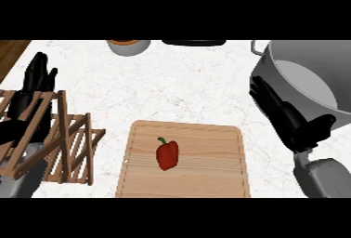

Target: Pick the bell pepper from the cutting board and place it in the pot

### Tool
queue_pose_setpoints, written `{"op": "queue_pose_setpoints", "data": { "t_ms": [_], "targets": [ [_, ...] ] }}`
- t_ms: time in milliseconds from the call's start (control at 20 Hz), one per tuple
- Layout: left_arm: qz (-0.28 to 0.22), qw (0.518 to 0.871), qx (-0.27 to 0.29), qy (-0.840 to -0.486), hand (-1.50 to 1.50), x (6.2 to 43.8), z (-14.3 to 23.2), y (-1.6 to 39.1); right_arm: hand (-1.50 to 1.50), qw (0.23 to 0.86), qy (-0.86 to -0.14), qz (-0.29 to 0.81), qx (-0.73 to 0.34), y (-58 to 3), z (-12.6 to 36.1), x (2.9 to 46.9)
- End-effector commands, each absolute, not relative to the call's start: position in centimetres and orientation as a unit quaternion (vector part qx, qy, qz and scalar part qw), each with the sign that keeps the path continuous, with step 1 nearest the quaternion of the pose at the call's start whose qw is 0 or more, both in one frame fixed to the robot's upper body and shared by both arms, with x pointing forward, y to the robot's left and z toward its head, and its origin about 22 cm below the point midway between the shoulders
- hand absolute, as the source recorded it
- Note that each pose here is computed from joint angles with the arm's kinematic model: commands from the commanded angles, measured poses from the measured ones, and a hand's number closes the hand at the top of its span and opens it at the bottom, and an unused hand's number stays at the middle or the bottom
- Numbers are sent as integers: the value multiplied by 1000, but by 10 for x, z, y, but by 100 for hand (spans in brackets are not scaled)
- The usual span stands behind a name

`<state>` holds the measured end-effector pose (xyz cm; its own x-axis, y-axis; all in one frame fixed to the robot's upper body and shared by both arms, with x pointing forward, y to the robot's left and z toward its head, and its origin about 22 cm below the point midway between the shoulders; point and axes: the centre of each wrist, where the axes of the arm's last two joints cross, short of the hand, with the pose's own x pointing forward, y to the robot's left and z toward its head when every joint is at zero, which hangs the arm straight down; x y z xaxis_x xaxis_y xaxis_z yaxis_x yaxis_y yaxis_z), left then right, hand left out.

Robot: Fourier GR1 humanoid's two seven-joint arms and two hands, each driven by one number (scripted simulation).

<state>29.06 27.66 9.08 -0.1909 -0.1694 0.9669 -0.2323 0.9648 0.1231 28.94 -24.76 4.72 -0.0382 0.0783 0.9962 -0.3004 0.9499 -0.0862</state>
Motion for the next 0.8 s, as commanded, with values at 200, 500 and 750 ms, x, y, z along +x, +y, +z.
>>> {"op": "queue_pose_setpoints", "data": {
  "t_ms": [200,500,750],
  "targets": [
    [-3,646,100,-757,0,304,93,272,150,579,-786,201,87,-192,86,339],
    [-34,679,65,-731,0,313,90,251,-150,524,-811,260,-34,-192,64,338],
    [-48,687,86,-719,0,316,78,261,-150,466,-839,280,7,-184,68,333]
  ]
}}
